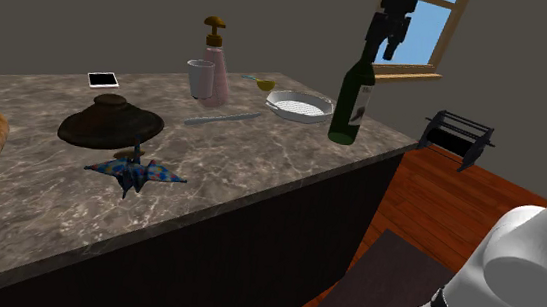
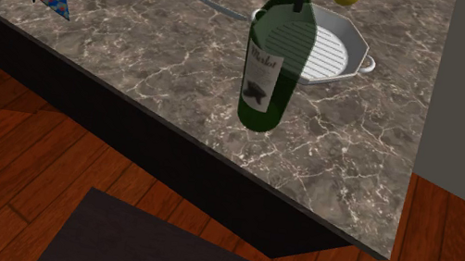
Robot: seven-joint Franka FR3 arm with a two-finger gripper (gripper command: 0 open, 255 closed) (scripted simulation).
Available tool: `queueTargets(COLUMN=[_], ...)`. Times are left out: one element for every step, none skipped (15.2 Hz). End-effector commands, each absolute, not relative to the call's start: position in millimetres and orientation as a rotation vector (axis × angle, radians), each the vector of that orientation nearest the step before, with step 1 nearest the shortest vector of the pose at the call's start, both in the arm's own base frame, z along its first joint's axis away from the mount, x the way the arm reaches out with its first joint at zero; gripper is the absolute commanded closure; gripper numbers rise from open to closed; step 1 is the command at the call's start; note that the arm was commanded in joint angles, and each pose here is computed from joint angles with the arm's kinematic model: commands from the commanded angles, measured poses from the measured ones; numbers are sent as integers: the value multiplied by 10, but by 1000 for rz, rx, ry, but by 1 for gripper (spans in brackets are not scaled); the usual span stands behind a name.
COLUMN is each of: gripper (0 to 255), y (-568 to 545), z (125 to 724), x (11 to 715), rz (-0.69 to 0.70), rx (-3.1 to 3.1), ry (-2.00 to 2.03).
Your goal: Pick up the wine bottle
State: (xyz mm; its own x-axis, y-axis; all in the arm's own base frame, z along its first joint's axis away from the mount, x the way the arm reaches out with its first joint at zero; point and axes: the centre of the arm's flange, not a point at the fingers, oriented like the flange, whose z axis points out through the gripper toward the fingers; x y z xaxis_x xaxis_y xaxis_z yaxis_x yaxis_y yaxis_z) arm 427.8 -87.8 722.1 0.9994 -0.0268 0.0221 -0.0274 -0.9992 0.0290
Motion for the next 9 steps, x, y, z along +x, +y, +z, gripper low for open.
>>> queueTargets(gripper=[0, 0, 0, 0, 0, 0, 0, 0, 0], y=[-986, -1045, -1104, -1163, -1224, -1267, -1267, -1267, -1267], z=[7429, 7530, 7631, 7733, 7835, 7907, 7855, 7802, 7749], x=[4402, 4452, 4500, 4547, 4593, 4625, 4625, 4624, 4625], rz=[69, 86, 103, 120, 137, 150, 150, 150, 150], rx=[3120, 3125, 3129, 3134, 3138, 3141, 3141, 3141, 3141], ry=[-52, -57, -63, -68, -73, -77, -77, -77, -77])
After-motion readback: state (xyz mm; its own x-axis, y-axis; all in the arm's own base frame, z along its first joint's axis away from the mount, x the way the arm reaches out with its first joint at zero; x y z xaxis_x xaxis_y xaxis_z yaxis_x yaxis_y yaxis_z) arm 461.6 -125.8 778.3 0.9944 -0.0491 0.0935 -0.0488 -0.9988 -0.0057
